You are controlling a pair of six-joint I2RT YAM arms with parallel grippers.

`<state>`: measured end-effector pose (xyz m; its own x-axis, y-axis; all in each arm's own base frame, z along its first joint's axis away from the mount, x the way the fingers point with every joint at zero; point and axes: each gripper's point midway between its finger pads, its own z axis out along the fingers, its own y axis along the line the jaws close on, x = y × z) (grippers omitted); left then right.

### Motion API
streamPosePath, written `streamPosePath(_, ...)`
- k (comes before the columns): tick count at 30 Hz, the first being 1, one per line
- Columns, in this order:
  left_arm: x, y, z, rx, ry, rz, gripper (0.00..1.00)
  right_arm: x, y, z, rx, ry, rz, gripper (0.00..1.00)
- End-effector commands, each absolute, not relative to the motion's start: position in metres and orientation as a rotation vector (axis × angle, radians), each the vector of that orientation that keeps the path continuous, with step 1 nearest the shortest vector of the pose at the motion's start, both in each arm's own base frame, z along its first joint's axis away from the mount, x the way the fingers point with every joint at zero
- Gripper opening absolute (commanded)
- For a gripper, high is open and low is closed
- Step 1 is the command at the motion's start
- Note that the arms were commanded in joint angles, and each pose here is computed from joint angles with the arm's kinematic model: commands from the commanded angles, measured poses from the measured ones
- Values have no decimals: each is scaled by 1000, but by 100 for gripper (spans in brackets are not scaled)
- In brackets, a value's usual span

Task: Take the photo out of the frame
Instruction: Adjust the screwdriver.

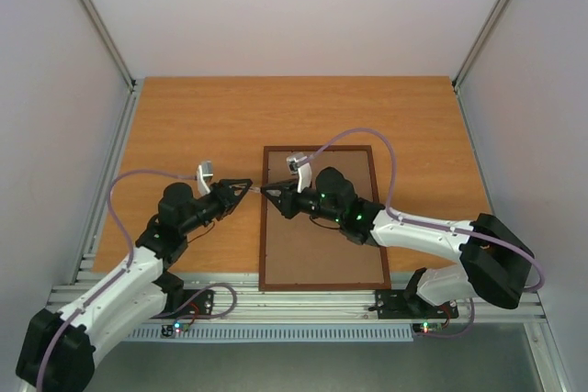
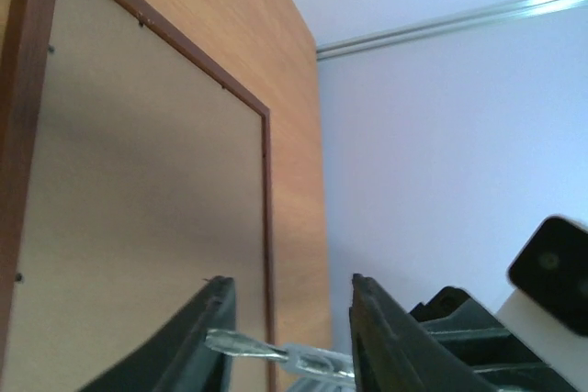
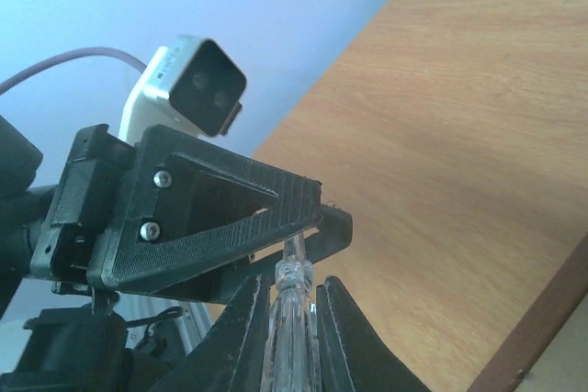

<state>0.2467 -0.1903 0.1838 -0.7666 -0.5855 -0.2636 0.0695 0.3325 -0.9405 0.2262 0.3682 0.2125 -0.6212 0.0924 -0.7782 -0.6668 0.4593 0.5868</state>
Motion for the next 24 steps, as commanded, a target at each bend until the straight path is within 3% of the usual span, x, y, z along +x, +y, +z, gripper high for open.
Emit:
streamPosePath(1, 242, -186, 209, -434, 1907, -1514, 28, 219, 366, 212, -501, 1919, 1224, 2)
streamPosePath(7, 242, -184, 205, -444, 1915, -1497, 2, 207, 367, 212, -652, 1911, 1192, 11)
streamPosePath(12, 244, -188, 203, -425, 1951, -1488, 0, 195, 364, 207, -902, 1906, 1063, 26)
streamPosePath(24, 244, -193, 199, -374, 2011, -1455, 1, 193, 359, 186, -1163, 1942, 862, 32)
